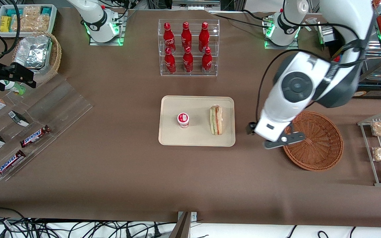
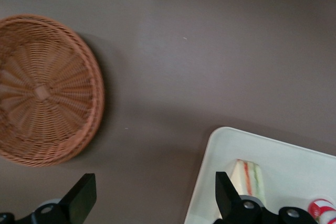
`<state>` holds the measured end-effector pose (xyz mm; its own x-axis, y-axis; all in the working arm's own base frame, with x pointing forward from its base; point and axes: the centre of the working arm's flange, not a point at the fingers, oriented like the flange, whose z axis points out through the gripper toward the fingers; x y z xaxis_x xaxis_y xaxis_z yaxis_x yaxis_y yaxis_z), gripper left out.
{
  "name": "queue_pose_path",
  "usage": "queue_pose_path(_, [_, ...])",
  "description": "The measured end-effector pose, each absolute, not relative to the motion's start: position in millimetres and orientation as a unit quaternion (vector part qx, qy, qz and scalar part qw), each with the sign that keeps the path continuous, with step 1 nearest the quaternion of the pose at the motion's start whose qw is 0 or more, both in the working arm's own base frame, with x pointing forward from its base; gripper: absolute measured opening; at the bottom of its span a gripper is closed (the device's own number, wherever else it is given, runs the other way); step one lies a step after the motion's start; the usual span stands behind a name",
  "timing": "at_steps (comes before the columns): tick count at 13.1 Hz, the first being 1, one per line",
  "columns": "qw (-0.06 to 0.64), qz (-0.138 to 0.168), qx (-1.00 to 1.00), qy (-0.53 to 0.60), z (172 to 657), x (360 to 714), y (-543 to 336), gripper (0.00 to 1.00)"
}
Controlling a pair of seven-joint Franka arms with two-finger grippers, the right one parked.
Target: Place sandwich from basket to tray
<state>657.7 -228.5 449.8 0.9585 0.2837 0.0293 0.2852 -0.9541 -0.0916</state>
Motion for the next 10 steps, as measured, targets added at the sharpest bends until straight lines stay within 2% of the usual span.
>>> queue_pose_path(6, [0.020,0.001,-0.989,-0.147,479,662,-184,1.00])
queue_pose_path(10, [0.007,0.009,-0.995,-0.104,523,653,-134,1.00])
